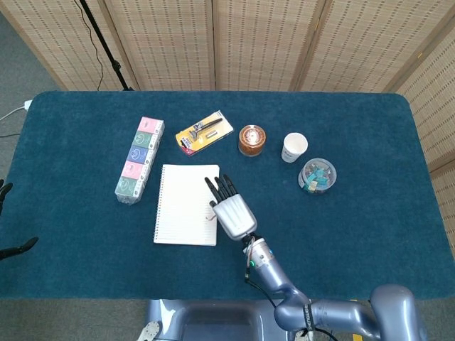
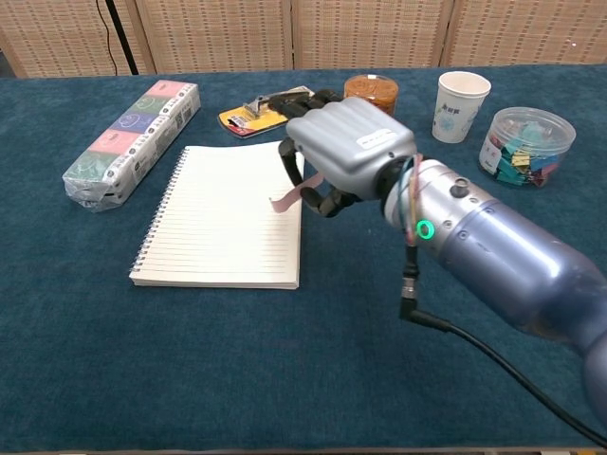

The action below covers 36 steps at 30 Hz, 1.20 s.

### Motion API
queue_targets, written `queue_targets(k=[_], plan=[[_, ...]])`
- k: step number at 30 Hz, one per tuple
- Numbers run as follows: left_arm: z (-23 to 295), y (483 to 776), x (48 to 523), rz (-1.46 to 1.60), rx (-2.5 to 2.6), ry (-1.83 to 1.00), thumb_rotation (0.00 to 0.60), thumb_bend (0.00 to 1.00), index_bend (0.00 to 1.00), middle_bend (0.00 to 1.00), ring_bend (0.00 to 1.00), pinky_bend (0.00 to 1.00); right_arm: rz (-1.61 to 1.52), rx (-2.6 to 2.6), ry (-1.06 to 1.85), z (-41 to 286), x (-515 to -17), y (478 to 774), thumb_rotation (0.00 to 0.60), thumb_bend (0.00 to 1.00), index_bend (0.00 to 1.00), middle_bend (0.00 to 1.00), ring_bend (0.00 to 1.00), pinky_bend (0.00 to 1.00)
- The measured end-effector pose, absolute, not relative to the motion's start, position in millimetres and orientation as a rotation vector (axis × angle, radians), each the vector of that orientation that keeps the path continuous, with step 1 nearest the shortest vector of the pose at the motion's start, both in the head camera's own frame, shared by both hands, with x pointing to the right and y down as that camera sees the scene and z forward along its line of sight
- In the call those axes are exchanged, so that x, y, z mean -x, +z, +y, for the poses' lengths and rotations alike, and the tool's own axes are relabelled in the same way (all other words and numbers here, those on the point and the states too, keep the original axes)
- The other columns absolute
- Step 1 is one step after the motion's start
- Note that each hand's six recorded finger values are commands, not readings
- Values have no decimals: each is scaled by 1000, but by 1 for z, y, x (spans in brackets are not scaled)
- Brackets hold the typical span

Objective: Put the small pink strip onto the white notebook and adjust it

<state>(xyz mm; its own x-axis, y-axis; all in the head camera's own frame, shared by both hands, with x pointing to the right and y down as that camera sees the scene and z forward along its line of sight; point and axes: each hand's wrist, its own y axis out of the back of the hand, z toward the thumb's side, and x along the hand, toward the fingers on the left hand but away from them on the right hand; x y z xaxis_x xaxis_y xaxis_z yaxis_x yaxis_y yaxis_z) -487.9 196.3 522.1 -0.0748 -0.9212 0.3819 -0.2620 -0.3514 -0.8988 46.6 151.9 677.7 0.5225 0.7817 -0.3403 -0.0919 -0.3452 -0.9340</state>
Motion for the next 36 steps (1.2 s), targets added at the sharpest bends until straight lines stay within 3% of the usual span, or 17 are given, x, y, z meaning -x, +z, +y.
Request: queue_targets(k=[10,21,22,28,30,32,36], plan=[[196,522,490,1293,1632,-1462,600,0,0,0,0,0,-525,1698,1003,157,12,679,600,546,603,0,0,34],[196,519,497,1315,1642,-1461,600,0,0,0,0,0,-501,1664,1033,151,31,693,600,550,606,0,0,37],[196,519,497,1315,1643,-1462,600,0,0,0,0,0,-502,1663,1034,151,31,694,600,550,574,0,0,38],[196,520,497,1316,1644,-1462,600,0,0,0,0,0,-499,1686,1047,151,32,698,600,533,147,0,0,28],[196,519,497,1317,1644,-1461,600,0,0,0,0,0,-500,1709,1046,152,32,698,600,427,41,0,0,16],[196,520,497,1314,1644,-1462,600,0,0,0,0,0,-500,1723,1044,152,31,698,600,314,4,0,0,12],[196,520,497,1314,1646,-1464,600,0,0,0,0,0,-518,1728,1018,152,29,688,600,255,0,0,0,11]])
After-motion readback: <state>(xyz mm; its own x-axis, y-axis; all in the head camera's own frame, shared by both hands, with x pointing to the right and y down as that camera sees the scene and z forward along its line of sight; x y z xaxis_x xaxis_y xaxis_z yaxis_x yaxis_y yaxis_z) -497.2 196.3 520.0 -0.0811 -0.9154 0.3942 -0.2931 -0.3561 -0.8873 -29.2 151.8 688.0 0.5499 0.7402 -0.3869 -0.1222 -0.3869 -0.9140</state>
